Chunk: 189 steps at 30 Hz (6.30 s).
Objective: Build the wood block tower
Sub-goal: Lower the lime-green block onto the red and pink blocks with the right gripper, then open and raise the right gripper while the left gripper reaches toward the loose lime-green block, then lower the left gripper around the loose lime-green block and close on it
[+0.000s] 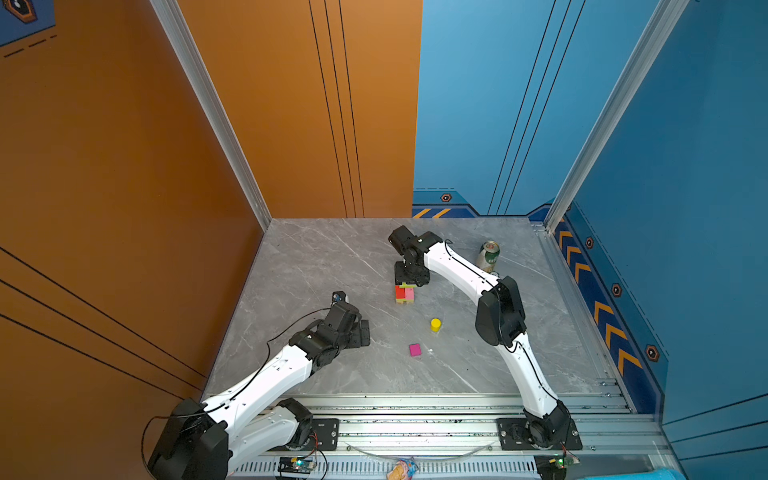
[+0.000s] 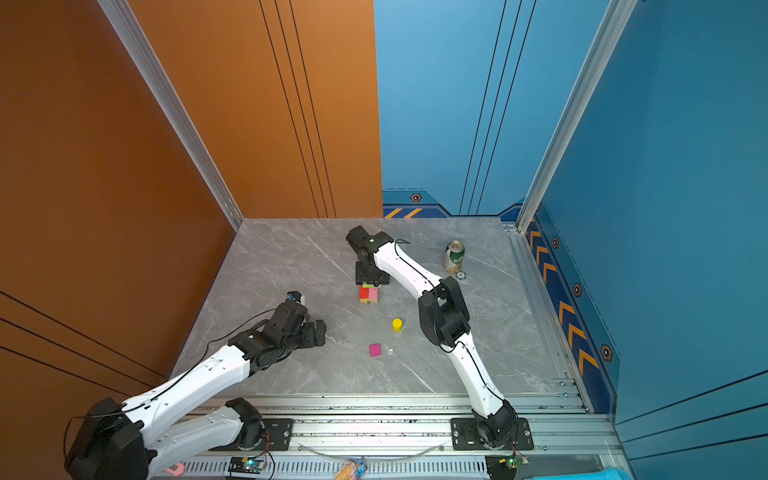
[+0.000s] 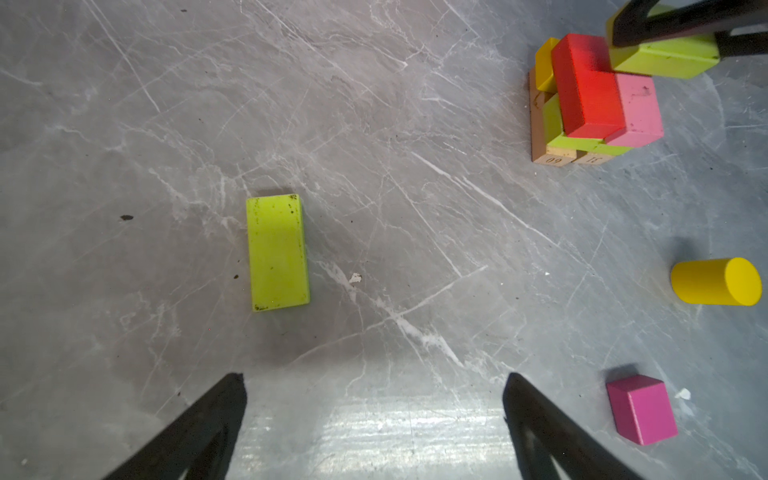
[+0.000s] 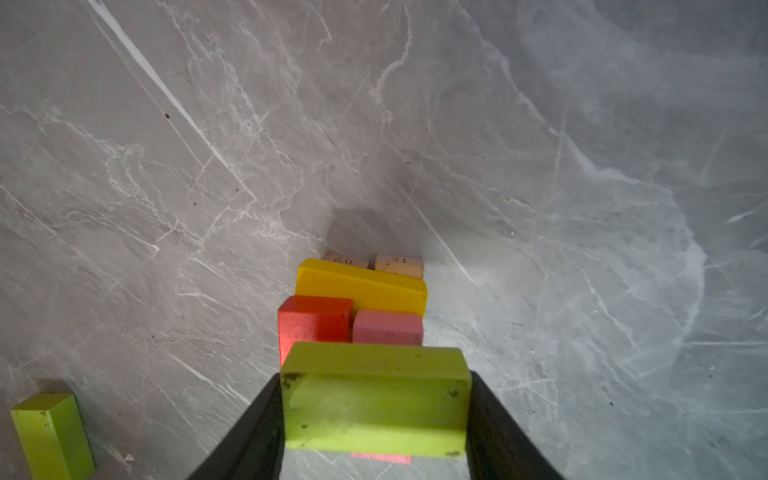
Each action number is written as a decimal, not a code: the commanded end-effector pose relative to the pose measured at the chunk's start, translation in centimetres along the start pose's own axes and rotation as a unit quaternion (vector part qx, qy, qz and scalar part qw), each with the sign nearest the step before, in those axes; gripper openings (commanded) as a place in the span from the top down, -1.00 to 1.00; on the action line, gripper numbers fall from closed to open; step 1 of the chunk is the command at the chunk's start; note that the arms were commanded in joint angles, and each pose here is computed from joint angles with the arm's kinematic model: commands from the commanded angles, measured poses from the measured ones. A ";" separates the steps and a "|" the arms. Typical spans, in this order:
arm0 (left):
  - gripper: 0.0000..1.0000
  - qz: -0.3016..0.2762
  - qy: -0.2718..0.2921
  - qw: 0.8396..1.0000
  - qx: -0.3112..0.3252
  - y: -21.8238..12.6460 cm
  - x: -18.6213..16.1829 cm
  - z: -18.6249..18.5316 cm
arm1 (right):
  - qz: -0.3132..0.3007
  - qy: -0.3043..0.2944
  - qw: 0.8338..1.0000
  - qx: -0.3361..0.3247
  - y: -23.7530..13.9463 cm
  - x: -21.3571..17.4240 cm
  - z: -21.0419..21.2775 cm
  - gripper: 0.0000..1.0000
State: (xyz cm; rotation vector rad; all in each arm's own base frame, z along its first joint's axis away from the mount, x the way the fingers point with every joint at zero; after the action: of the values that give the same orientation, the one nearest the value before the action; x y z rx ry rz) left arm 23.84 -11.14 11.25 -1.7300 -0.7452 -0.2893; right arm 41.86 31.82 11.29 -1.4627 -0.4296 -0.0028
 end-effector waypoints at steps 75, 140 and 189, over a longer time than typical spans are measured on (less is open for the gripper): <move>-0.96 0.001 -0.016 1.000 -0.012 0.1 0.6 0.1 | 0.022 -0.012 1.000 0.006 1.3 0.1 1.0 -0.33; -0.96 0.059 -0.118 0.987 0.091 2.8 2.8 4.3 | -0.145 -0.022 0.982 0.119 -13.3 -21.9 -7.8 -1.00; -0.16 0.155 0.098 0.983 0.004 9.9 -2.1 -9.9 | -0.135 0.016 0.981 0.137 -13.2 -24.1 -10.3 -1.00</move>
State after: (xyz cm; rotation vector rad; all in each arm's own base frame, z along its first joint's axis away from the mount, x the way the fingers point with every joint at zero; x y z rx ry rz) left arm 30.57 -20.64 5.37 -1.7207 -0.3997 -0.1915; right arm 19.92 14.71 17.21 -1.1125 -0.5952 -0.2008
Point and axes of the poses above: each gripper's point midway between its finger pads, its own y axis out along the fingers, its own z axis along the line the jaws close on, x = y × z, the point moved 3 cm from there along -y, back along the fingers, and after that the axes turned 12 degrees about -y, right-handed, at the moved point
